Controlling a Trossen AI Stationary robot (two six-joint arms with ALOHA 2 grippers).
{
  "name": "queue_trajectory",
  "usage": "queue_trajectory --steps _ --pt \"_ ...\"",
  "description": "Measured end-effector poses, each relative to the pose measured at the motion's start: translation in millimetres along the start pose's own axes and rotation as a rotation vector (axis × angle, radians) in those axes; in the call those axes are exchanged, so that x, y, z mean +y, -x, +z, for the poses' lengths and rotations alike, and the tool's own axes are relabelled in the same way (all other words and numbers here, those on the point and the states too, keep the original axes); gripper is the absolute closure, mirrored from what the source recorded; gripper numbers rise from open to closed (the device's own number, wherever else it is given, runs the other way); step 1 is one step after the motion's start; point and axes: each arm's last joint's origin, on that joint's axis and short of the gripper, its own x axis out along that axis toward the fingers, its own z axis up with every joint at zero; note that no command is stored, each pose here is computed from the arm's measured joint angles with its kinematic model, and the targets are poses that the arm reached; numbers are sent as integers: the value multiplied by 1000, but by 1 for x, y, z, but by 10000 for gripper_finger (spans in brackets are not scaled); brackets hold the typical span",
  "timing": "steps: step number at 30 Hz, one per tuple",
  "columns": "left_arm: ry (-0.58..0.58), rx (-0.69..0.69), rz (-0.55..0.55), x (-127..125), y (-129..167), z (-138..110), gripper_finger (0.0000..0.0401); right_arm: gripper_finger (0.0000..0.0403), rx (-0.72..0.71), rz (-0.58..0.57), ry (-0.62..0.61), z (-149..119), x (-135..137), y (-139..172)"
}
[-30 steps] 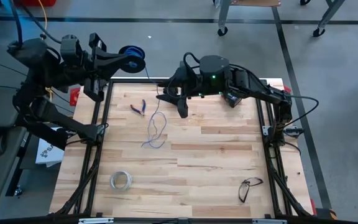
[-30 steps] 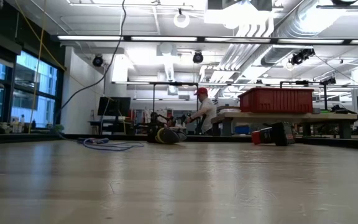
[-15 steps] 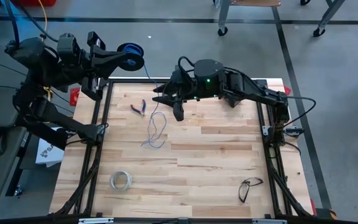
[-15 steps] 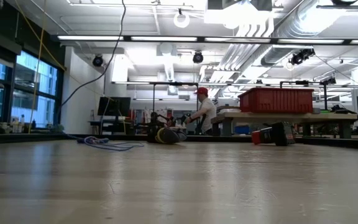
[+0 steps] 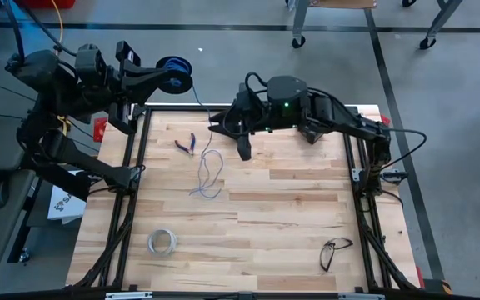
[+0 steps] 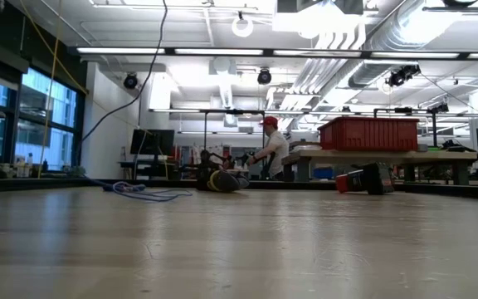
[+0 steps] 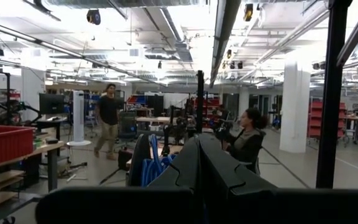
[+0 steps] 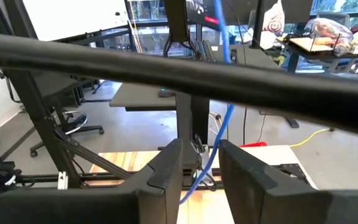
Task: Coil cords
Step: Coil the blue wire onto the black spool
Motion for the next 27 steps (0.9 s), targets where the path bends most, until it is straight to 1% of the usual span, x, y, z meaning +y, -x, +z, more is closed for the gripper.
queue_trajectory --steps 6,8,12,13,19,21,23,25,27 --pt "7 0 0 0 0 0 401 312 2 0 0 -1 0 -1" --pt "13 -1 0 0 0 0 401 331 1 1 4 -1 0 -1" --pt "36 -3 1 -1 -3 -1 401 390 -15 -7 -12 0 0 -2" --pt "37 -2 1 -1 -4 -2 401 396 -14 -7 -15 0 0 -2" --pt "75 -11 1 -2 -7 -2 401 401 -20 2 12 0 4 -4" --pt "119 -18 1 -2 -10 -3 401 402 -20 10 29 0 8 -4" --pt "207 -30 -1 -3 -14 -4 401 402 -36 -11 59 0 15 -7" --pt "308 -37 -5 -5 -19 -6 401 402 -82 -26 97 2 22 -13" --pt "397 -30 -28 -6 -24 -9 401 402 -157 -13 129 4 29 -22"
